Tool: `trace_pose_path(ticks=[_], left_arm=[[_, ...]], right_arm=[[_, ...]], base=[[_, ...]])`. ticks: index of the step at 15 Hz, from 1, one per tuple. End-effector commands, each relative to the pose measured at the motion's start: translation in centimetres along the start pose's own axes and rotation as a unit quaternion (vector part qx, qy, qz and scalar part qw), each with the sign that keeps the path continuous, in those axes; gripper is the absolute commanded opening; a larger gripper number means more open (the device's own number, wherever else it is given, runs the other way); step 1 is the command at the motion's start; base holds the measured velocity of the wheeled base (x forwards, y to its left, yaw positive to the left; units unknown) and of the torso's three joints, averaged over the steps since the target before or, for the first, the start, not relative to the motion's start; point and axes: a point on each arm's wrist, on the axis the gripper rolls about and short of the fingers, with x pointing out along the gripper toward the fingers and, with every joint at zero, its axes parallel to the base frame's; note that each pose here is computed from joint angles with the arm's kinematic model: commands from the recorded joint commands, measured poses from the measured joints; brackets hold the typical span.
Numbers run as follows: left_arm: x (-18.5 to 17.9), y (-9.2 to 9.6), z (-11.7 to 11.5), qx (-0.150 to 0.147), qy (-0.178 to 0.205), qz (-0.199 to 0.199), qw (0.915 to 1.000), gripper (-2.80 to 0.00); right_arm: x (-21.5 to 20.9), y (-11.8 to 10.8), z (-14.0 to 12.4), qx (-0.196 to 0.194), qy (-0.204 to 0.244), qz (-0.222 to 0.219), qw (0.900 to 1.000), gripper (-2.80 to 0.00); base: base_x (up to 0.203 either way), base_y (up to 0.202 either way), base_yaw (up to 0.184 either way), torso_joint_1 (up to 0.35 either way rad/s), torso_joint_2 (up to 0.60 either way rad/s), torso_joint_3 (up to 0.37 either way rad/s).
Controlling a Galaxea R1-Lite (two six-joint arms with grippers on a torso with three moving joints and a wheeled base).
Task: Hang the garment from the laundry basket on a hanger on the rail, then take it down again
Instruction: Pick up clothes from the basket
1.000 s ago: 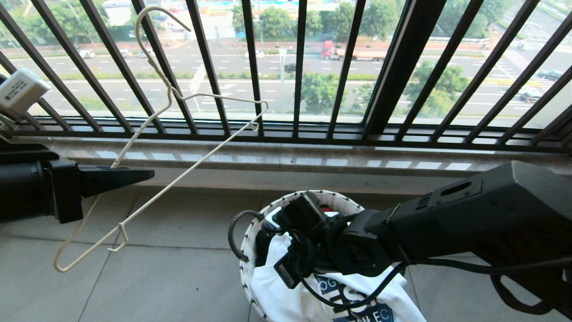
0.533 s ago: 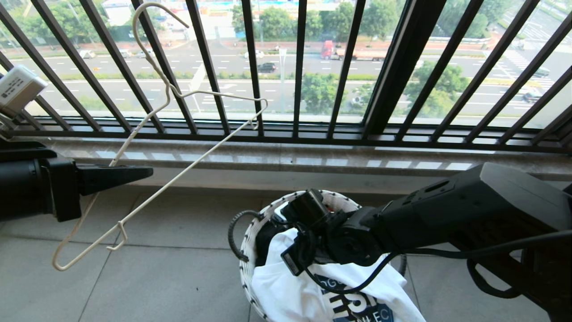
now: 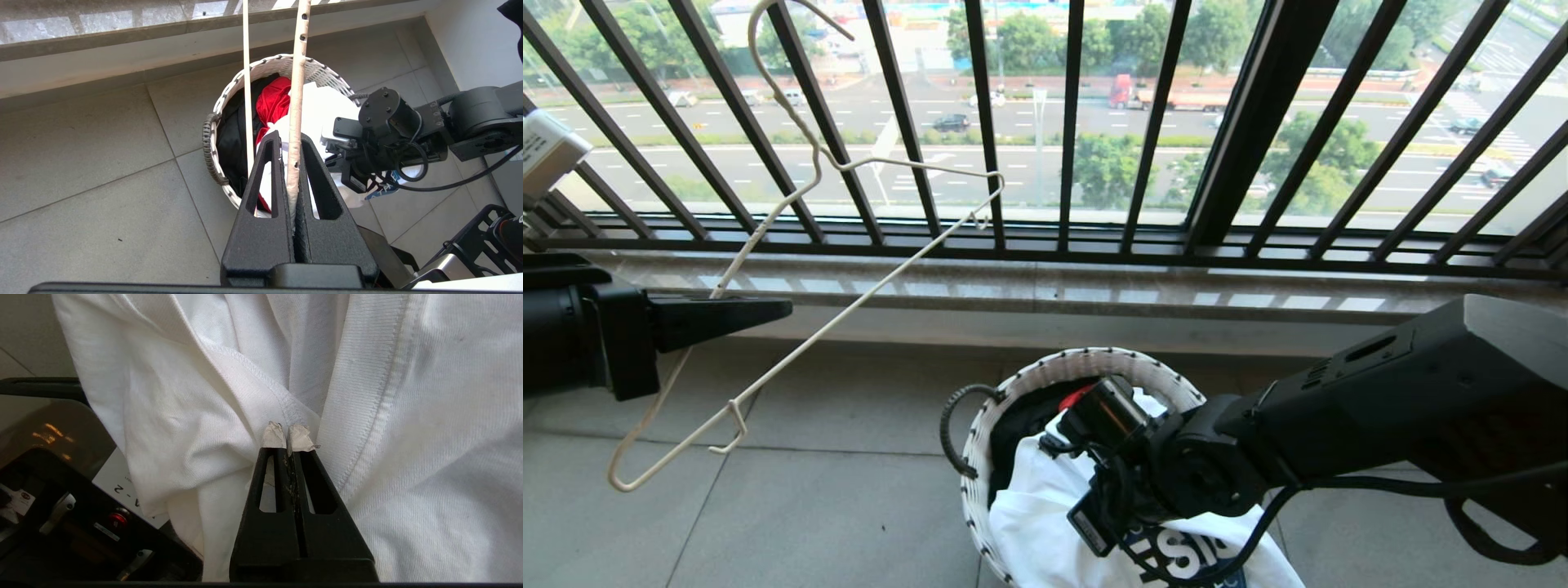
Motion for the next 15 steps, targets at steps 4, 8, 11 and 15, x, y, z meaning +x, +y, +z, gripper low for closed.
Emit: trace_pose_path(ticks=[4, 8, 11, 15], left_arm=[[-0.3, -0.2, 0.1, 0.003, -0.005, 0.0, 1.0, -2.8], [-0.4, -0.1, 0.3, 0.003, -0.009, 0.003, 1.0, -2.8], [-0.6, 0.2, 0.5, 0.002, -0.013, 0.016, 0.9998, -2.8], [-0.7, 0.3, 0.6, 0.002, -0.014, 0.019, 0.9997, -2.8]], right_arm=[[-3.5, 2.0, -2.0, -0.03, 0.0, 0.018, 0.999, -2.8], [-3.8, 2.0, -0.4, -0.024, -0.043, 0.015, 0.999, -2.8], [-3.0, 2.1, 2.2, -0.016, -0.081, -0.027, 0.996, -2.8], [-0.5, 2.3, 2.8, -0.04, -0.078, -0.092, 0.992, -2.8]], base=[[0.0, 0.0, 0.0, 0.0, 0.0, 0.0], [0.0, 0.0, 0.0, 0.0, 0.0, 0.0], [0.0, 0.0, 0.0, 0.0, 0.0, 0.0], [0.0, 0.0, 0.0, 0.0, 0.0, 0.0]])
